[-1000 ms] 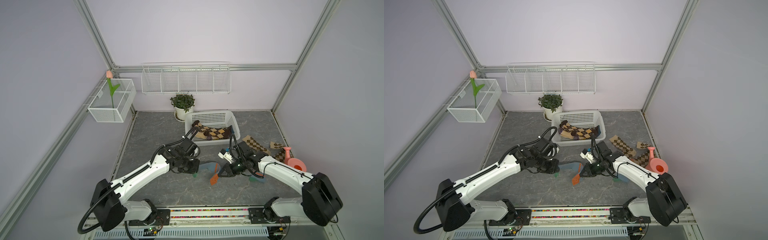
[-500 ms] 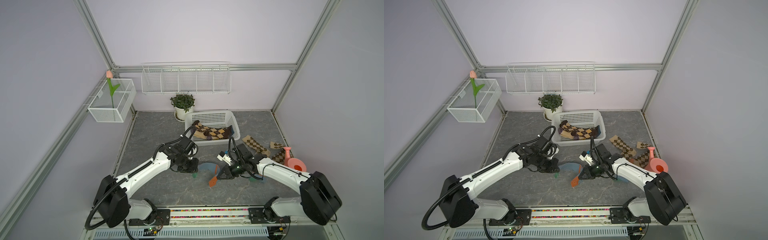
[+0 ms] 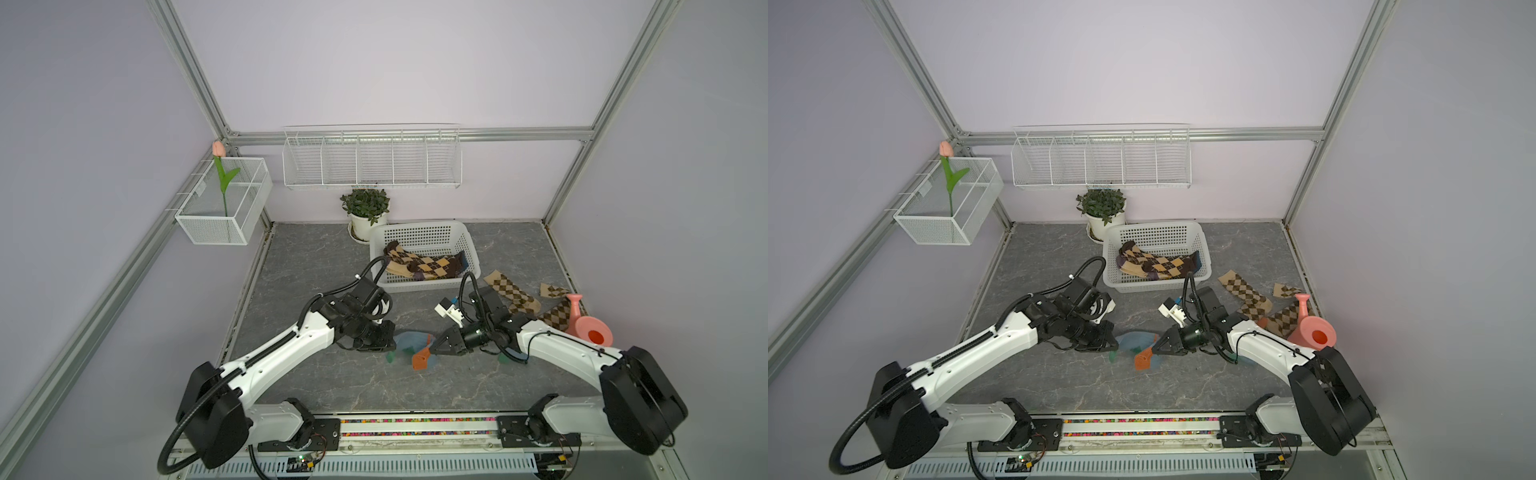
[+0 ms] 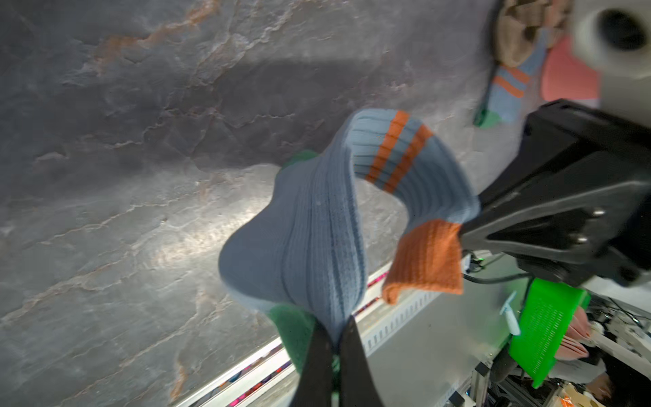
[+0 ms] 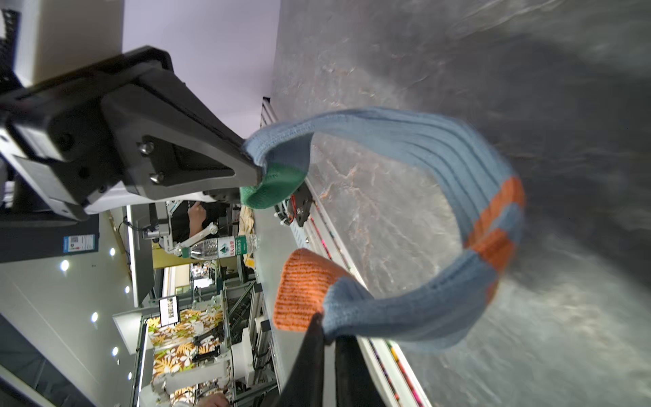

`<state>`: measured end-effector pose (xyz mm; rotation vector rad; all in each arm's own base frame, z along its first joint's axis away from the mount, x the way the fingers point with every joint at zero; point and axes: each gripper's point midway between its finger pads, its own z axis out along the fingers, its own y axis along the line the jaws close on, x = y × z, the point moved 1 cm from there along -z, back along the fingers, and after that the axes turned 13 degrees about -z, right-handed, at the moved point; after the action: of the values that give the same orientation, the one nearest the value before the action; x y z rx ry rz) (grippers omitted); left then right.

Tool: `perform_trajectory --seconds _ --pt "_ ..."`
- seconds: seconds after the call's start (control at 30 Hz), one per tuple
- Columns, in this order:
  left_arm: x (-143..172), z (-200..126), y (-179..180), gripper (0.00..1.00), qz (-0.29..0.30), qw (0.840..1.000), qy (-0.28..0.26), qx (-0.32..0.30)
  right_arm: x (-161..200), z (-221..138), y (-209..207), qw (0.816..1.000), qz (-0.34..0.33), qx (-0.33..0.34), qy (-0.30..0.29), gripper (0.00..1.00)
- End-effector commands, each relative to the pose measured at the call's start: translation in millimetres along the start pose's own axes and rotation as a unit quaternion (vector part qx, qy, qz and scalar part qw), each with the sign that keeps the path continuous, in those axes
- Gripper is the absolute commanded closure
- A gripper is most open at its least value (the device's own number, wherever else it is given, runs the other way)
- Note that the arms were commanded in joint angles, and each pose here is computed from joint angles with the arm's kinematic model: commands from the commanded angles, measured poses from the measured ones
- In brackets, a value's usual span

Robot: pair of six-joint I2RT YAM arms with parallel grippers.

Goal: Place the socks together as a pair
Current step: Flatten out the sock at the center of the board.

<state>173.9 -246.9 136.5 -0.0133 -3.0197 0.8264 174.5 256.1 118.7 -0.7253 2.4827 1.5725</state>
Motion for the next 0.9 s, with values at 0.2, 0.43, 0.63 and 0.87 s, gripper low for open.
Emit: perform_trajectory --seconds 0.2,0.43,0.63,0.87 --pt "-93 36 25 0.92 0.016 0.988 -0.053 -0.142 -10 -35 -82 0.975 0.018 0.221 -0.005 0.7" --pt "-113 40 39 0.78 0.028 0.975 -0.064 -0.21 -21 -91 -94 0.916 -0.022 0.399 -0.029 0.67" --pt "-114 30 64 0.61 0.033 0.956 -0.077 -0.279 -17 -80 -55 0.915 -0.084 0.394 -0.016 0.68" --pt "-122 -9 82 0.47 0.027 0.922 -0.169 -0.346 22 -34 -42 0.92 -0.128 0.369 0.038 0.71"
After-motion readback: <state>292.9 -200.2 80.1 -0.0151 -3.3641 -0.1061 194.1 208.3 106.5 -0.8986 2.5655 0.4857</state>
